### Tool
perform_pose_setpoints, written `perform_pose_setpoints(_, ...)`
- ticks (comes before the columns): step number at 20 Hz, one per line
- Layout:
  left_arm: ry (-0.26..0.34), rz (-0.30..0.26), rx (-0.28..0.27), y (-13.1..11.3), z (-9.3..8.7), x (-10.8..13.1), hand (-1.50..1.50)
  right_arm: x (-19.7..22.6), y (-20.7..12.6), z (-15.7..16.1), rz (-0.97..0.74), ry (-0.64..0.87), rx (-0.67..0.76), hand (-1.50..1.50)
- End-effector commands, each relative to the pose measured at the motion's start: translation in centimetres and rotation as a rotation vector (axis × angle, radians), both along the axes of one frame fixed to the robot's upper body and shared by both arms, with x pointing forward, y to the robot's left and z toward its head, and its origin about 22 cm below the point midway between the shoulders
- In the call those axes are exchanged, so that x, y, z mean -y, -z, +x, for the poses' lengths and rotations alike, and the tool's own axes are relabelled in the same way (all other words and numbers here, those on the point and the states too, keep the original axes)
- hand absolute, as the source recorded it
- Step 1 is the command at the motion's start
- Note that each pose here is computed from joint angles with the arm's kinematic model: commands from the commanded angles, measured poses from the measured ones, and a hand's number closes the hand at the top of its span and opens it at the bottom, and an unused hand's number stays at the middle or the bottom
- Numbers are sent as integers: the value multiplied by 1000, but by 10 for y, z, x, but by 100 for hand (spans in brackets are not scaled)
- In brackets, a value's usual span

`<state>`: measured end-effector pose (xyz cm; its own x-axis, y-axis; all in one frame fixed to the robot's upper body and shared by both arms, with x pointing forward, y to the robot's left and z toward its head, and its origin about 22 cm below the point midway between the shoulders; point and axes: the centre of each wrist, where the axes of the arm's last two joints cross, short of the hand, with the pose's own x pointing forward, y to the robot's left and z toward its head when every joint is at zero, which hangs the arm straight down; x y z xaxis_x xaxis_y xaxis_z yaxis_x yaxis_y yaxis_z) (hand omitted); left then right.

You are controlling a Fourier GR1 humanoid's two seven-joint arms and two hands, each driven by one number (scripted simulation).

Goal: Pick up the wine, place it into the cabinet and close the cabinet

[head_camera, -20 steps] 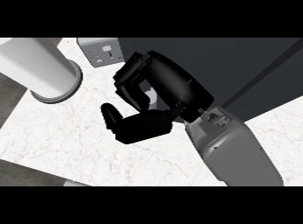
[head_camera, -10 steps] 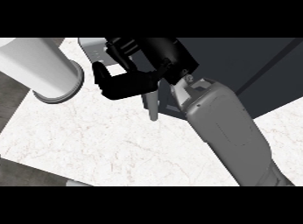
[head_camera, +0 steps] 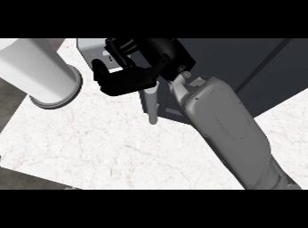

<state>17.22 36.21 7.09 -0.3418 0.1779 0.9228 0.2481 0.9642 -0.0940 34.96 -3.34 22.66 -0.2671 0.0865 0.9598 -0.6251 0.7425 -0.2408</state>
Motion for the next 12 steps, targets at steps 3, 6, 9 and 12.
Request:
perform_pose_setpoints(3,-27,-5,-5,5,-2,-2,150,52,24,48,-8,228,-97,150)
perform_pose_setpoints(6,-28,-12,-10,9,-3,0,150,61,30,50,7,211,-89,150)
perform_pose_setpoints(9,-42,-5,-2,6,0,-3,150,64,34,52,9,187,-75,150)
perform_pose_setpoints(12,-35,-1,-14,10,-4,-3,150,64,38,55,5,172,-75,150)
